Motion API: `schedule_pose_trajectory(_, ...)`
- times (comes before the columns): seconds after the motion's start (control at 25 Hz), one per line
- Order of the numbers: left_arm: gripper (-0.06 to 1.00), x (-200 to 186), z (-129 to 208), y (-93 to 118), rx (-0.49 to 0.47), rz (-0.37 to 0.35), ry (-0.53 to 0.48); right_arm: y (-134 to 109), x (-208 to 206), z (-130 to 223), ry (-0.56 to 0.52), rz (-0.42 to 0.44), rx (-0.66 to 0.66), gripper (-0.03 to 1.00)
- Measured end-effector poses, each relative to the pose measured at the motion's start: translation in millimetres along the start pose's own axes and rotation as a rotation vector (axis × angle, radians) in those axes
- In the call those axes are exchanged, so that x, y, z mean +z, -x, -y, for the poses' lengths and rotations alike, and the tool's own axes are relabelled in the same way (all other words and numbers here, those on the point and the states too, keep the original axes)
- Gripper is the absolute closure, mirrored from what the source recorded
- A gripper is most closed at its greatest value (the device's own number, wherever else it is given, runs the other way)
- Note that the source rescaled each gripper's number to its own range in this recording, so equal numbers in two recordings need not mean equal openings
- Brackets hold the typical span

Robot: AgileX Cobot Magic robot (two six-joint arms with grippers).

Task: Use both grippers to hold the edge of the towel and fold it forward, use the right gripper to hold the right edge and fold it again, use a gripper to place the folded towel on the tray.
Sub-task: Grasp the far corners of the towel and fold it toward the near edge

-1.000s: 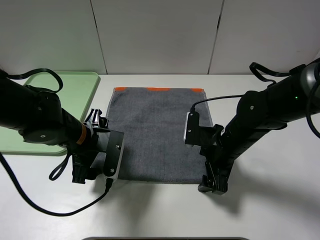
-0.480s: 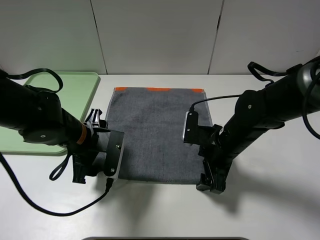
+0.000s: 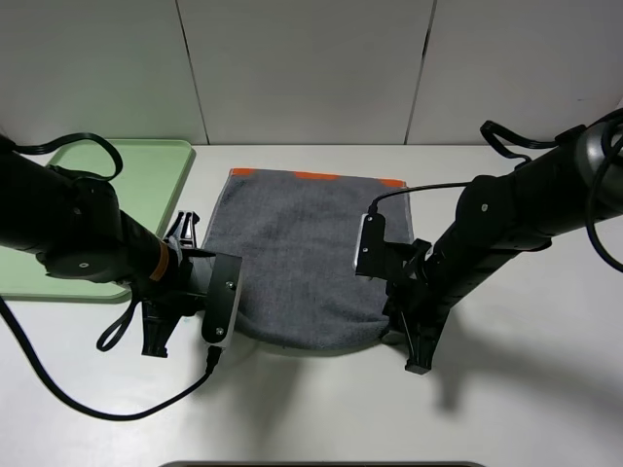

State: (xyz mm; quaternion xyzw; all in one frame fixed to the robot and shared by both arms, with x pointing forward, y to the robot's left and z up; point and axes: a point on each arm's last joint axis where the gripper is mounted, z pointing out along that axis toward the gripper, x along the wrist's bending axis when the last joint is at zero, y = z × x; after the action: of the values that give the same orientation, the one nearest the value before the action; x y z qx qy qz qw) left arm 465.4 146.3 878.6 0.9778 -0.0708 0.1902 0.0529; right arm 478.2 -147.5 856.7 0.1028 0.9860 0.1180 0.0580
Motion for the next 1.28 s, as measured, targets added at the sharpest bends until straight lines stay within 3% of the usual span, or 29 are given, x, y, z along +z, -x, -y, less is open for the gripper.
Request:
schedule_pose_trajectory(0.16, 0.93, 0, 0, 0, 0.000, -0.001, 0.003, 1, 0, -1, 0.002, 0.007, -0.007, 0.97)
schedule_pose_trajectory(0.84, 0.94, -2, 1, 0, -0.021, 0.002, -0.012, -4, -31, -3, 0.029, 0.007, 0.010, 0.97)
schedule_pose_trajectory(1.28, 0.94, -47, -10, -5, -0.066, -0.098, 0.004, -6, -52, -3, 0.022, 0.027, 0.031, 0.97)
